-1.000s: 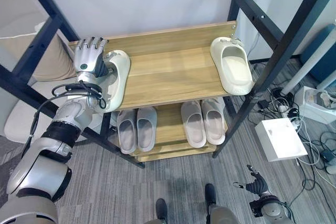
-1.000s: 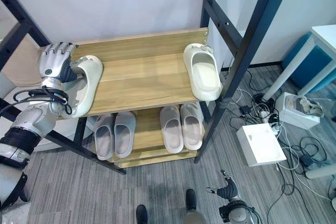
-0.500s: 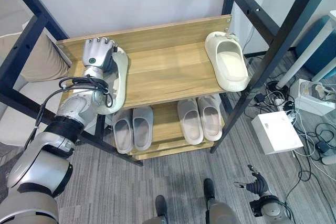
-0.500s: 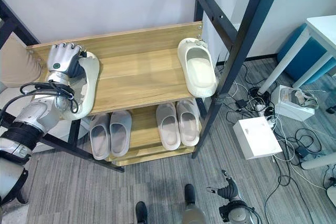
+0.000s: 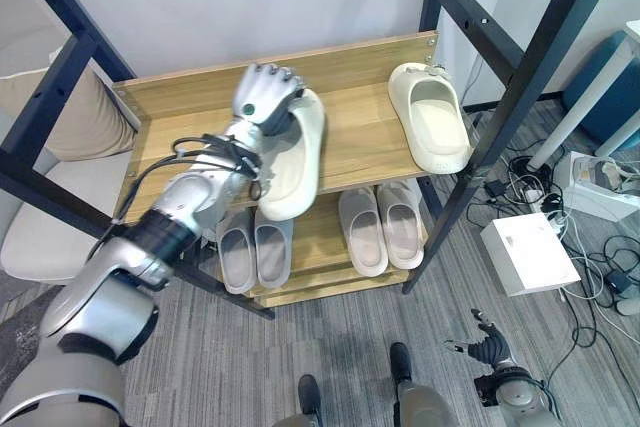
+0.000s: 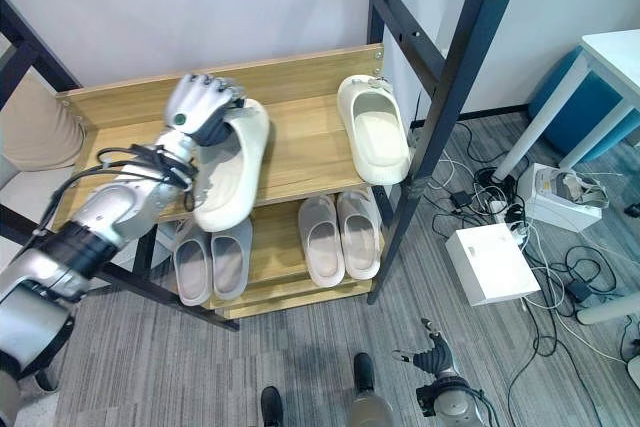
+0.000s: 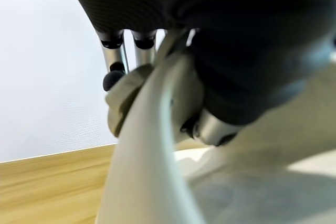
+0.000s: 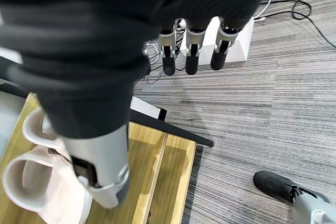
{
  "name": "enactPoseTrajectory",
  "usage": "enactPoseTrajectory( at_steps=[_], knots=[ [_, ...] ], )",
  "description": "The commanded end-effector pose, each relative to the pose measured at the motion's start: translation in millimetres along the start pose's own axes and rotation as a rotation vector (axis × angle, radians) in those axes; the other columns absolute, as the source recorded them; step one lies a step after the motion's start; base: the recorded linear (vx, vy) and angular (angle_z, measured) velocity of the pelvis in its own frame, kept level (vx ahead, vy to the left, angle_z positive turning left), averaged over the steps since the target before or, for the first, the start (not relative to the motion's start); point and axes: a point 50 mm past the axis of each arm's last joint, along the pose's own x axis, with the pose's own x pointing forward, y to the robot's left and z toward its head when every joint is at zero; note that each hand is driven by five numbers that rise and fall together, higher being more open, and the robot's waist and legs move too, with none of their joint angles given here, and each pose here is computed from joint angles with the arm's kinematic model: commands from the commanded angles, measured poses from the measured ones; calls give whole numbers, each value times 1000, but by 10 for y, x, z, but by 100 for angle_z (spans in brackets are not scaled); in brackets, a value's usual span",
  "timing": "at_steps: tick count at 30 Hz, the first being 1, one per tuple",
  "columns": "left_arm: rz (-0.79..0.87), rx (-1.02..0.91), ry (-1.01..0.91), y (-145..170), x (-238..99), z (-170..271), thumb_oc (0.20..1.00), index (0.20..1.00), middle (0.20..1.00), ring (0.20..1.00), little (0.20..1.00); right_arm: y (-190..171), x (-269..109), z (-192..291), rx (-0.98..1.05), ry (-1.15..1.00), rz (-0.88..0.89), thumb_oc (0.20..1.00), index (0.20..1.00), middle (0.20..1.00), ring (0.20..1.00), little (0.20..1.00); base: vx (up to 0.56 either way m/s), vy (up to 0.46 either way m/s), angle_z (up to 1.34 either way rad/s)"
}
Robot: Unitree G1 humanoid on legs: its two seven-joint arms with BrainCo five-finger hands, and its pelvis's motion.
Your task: Arrange the slippers neatly on the shoe rack.
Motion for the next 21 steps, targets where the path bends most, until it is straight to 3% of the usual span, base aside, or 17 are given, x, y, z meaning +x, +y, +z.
enactPoseTrajectory(
  at_steps=[1,7,17,18,19,20,21],
  knots=[
    [153,42,109,442,447,-223,200,200,200,200,200,-177,30,192,-29,-110,-43,1000,1000,1000,1000,1000,12,-22,-10],
    [124,102,182,477,512,-433,200,200,200,200,200,-260,41,239,-19,-128,-83,1000,1000,1000,1000,1000,4,-22,-25],
    [-24,125,357,198,400,-708,200,200,200,200,200,-285,22,215,0,-125,-122,1000,1000,1000,1000,1000,22,-16,-12],
    [-28,100,377,174,403,-702,416,416,416,416,416,-247,15,208,-1,-122,-113,1000,1000,1000,1000,1000,0,0,0],
    [-28,100,377,172,404,-701,548,548,548,548,548,-247,15,207,-1,-122,-113,1000,1000,1000,1000,1000,0,0,0],
    [-35,96,385,155,400,-701,1000,1000,1000,1000,1000,-233,15,206,-2,-120,-110,1000,1000,1000,1000,1000,0,0,0],
    [-46,83,388,134,414,-676,1000,1000,1000,1000,1000,-227,14,201,-2,-117,-107,1000,1000,1000,1000,1000,0,0,0]
  ],
)
